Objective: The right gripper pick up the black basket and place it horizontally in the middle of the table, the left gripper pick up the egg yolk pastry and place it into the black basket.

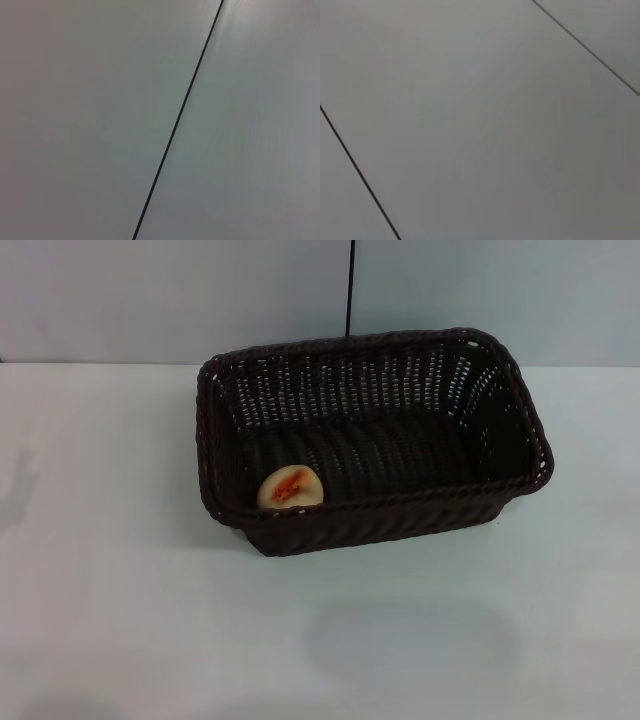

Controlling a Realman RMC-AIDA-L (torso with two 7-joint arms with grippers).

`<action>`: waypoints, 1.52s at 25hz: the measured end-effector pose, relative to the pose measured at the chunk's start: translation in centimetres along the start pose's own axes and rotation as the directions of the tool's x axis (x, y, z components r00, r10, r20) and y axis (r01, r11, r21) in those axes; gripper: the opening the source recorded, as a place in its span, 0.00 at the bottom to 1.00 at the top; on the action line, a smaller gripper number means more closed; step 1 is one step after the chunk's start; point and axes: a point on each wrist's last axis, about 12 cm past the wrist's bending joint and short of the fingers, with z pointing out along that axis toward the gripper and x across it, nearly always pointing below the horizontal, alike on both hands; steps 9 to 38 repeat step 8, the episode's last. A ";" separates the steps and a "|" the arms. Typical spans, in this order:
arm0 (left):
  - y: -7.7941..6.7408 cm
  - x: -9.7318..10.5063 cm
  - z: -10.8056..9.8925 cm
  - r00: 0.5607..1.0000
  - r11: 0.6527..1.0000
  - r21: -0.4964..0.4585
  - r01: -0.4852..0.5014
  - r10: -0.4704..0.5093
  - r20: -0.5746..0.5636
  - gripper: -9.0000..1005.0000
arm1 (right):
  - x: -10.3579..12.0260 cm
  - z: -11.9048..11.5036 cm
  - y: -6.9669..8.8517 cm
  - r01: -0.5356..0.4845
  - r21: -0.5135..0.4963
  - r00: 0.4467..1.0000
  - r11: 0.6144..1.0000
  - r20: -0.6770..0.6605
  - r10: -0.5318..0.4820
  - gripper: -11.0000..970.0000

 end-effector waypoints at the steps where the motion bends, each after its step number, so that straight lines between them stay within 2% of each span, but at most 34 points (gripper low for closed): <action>1: 0.0 0.0 0.0 1.000 1.000 0.001 0.000 0.000 0.000 0.83 | 0.0 0.0 0.0 0.000 0.000 1.000 1.000 0.000 0.000 0.23; 38: 0.0 -0.2 -0.2 1.000 1.000 0.003 -0.001 0.001 0.008 0.83 | -0.1 -0.1 -0.1 0.001 0.006 1.000 1.000 0.002 -0.001 0.23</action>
